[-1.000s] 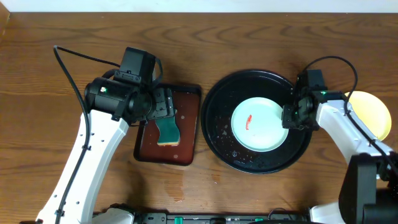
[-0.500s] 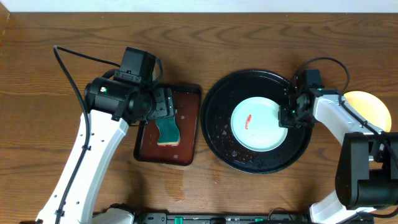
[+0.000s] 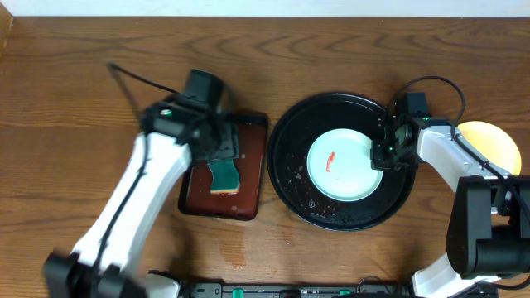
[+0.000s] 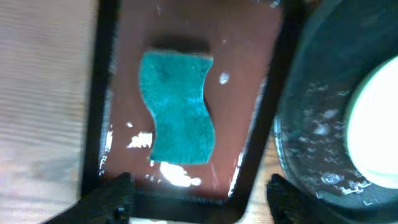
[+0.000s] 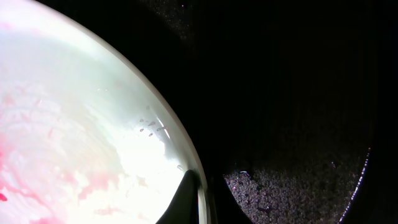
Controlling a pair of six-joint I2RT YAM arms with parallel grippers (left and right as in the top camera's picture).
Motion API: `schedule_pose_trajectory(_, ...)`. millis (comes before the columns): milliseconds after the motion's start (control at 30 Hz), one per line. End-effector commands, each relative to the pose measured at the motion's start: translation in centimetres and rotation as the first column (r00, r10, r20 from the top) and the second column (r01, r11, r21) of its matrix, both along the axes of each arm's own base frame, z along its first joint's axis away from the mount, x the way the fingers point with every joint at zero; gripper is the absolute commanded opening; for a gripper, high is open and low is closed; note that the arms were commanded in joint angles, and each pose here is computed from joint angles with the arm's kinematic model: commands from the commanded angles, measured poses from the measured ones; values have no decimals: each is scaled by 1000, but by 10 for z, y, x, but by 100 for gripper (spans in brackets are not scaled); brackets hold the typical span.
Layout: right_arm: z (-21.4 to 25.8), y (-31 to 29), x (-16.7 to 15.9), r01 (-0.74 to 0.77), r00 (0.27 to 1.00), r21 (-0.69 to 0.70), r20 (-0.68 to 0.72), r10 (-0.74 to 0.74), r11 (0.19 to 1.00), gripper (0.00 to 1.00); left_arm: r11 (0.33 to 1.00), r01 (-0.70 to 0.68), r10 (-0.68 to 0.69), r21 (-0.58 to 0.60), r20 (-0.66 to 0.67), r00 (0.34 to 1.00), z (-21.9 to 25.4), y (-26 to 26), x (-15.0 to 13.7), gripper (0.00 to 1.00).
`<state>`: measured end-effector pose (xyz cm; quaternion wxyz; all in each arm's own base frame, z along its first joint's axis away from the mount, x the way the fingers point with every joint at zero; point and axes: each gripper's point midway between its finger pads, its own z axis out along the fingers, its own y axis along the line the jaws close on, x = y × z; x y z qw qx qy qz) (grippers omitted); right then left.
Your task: Clean dirty plates on tray and stack at the side
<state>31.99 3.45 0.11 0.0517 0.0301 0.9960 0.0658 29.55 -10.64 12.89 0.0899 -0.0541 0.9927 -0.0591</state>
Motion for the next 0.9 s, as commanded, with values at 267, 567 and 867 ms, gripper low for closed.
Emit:
schedule_pose_trajectory(267, -23, 7, -24, -3, 994, 33, -109, 7, 999, 1, 976, -117, 153, 184, -196, 969, -120, 16, 5, 47)
schedule_pose_trajectory(567, -23, 7, -26, -4, 993, 33, -120, 8, 999, 1, 988, -10, 60, 154, -326, 943, -163, 7, -8, 7)
schedule_pose_trajectory(867, -23, 7, -28, -3, 992, 33, -127, 7, 999, 1, 994, -27, 48, 106, -201, 979, -101, 1, 8, 49)
